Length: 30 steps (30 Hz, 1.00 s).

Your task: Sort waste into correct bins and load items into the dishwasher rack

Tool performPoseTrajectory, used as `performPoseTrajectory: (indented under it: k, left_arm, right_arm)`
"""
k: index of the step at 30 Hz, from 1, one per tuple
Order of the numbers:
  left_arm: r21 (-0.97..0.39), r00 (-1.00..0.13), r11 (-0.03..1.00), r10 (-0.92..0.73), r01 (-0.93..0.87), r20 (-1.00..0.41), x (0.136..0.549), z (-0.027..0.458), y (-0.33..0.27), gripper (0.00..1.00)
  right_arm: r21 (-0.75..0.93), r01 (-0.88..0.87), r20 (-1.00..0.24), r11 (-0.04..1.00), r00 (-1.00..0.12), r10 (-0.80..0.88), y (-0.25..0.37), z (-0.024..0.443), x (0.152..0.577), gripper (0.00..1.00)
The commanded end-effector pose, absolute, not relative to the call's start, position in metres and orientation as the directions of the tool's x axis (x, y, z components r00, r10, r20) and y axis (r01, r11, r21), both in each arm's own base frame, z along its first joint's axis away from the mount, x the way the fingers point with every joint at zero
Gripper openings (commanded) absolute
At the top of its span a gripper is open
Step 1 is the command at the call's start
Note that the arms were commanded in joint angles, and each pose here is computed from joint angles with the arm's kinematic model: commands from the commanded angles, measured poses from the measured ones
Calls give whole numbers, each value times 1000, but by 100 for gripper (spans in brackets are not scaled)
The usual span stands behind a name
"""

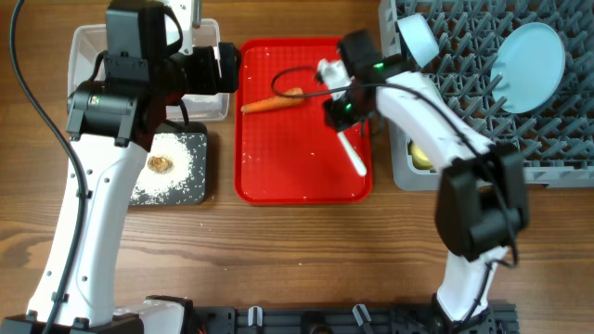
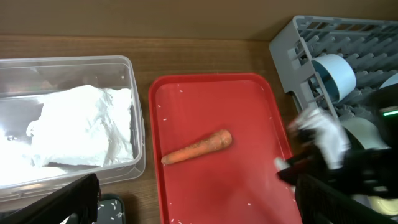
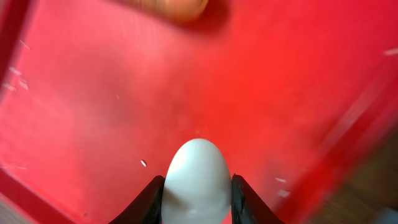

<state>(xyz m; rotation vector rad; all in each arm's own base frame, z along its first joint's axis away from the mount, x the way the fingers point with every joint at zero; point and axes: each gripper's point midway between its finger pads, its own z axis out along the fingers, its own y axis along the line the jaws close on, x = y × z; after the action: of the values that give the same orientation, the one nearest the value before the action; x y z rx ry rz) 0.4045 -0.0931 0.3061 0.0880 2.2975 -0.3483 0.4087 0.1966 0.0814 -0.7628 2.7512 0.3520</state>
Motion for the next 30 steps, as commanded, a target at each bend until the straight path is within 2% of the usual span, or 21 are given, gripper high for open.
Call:
performPoseTrajectory:
  k: [1, 5, 8, 10, 12, 15, 19, 22, 24, 26, 29, 30]
  left_arm:
    - [-224, -682, 961, -55, 163, -729, 406, 306, -91, 100]
    - [-224, -682, 961, -55, 163, -729, 406, 306, -91, 100]
    - [-224, -682, 961, -55, 163, -729, 406, 306, -91, 100]
    - [-224, -682, 961, -55, 163, -729, 406, 306, -91, 100]
    - [-224, -682, 961, -55, 163, -729, 406, 306, -91, 100]
    - [-225, -682, 961, -55, 163, -729, 406, 306, -91, 100]
    - [-224, -682, 961, -55, 163, -729, 406, 306, -91, 100]
    - [-224, -682, 961, -55, 163, -729, 406, 306, -91, 100]
    - [-224, -682, 961, -55, 163, -729, 406, 306, -91, 100]
    - [-224, -682, 961, -55, 163, -729, 406, 306, -91, 100]
    - [-224, -682, 961, -55, 163, -729, 406, 306, -91, 100]
    - [-224, -682, 961, -55, 163, -729, 406, 306, -91, 100]
  right_arm:
    - [161, -497, -459, 853, -803, -381, 177, 149, 425, 10]
    - [138, -400, -549, 906, -792, -266, 121, 194, 439, 10]
    - [155, -324, -579, 933, -795, -181, 83, 210, 445, 10]
    - [227, -364, -581, 903, -795, -174, 95, 211, 440, 11]
    - [234, -400, -573, 886, -793, -206, 112, 208, 434, 21]
    - [228, -487, -527, 843, -790, -314, 161, 183, 424, 37]
    - [264, -518, -426, 814, -819, -383, 207, 122, 420, 42]
    - [333, -369, -320, 868, -910, -264, 218, 74, 427, 41]
    - [344, -334, -296, 878, -925, -236, 221, 55, 431, 44]
    - [324, -335, -288, 885, -926, -244, 224, 39, 434, 54]
    - [203, -280, -293, 938, -932, -214, 213, 21, 444, 69]
    - [193, -282, -299, 940, -929, -218, 214, 18, 446, 71]
